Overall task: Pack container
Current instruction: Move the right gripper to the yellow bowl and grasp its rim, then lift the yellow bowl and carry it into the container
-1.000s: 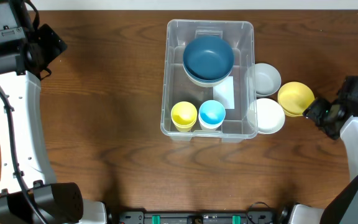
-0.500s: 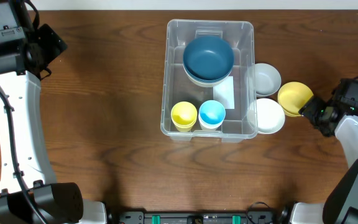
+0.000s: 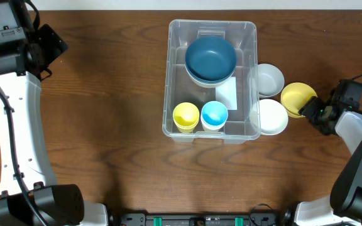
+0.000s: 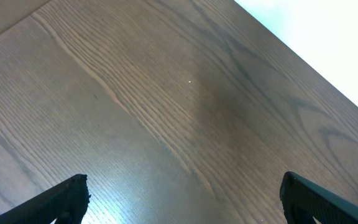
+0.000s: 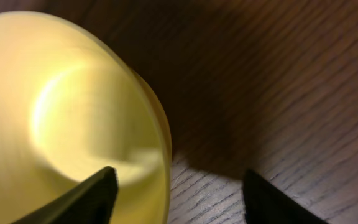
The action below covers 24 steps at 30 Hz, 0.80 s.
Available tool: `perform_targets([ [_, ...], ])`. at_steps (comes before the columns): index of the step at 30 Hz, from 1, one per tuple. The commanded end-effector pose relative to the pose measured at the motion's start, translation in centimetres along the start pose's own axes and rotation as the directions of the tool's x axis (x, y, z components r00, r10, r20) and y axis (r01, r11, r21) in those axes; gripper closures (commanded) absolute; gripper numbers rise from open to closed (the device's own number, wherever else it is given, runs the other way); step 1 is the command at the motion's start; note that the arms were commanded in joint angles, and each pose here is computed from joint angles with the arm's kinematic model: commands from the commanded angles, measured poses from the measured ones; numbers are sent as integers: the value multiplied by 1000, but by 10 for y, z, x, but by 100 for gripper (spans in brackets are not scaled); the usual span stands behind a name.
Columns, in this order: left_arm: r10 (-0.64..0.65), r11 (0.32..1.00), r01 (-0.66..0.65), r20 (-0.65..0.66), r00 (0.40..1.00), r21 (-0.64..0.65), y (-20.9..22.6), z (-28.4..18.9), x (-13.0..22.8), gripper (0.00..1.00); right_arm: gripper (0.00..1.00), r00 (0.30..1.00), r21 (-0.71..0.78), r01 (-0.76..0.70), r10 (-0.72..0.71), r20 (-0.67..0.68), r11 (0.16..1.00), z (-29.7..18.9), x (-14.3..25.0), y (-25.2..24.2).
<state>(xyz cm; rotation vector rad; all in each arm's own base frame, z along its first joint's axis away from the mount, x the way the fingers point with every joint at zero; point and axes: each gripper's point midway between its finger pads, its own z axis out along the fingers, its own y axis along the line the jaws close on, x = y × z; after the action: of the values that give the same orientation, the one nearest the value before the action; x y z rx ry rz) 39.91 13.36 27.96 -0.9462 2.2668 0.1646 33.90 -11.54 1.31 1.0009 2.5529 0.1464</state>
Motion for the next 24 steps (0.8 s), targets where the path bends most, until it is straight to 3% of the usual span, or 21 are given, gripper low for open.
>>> perform_targets([
  [1,10,1000,-10,13,1000,-9,3,-3,-3,2,41,1000,0,-12,12,-9,1000,2,1,-4],
  [8,10,1000,-9,13,1000,-9,3,-3,-3,2,75,1000,0,-12,12,-9,1000,2,1,-5],
  [15,10,1000,-10,13,1000,-9,3,-3,-3,2,96,999,13,-31,32,-13,999,1,1,-13],
  [24,10,1000,-10,13,1000,-9,3,-3,-3,2,99,998,22,-61,61,-5,998,-3,-4,-22],
])
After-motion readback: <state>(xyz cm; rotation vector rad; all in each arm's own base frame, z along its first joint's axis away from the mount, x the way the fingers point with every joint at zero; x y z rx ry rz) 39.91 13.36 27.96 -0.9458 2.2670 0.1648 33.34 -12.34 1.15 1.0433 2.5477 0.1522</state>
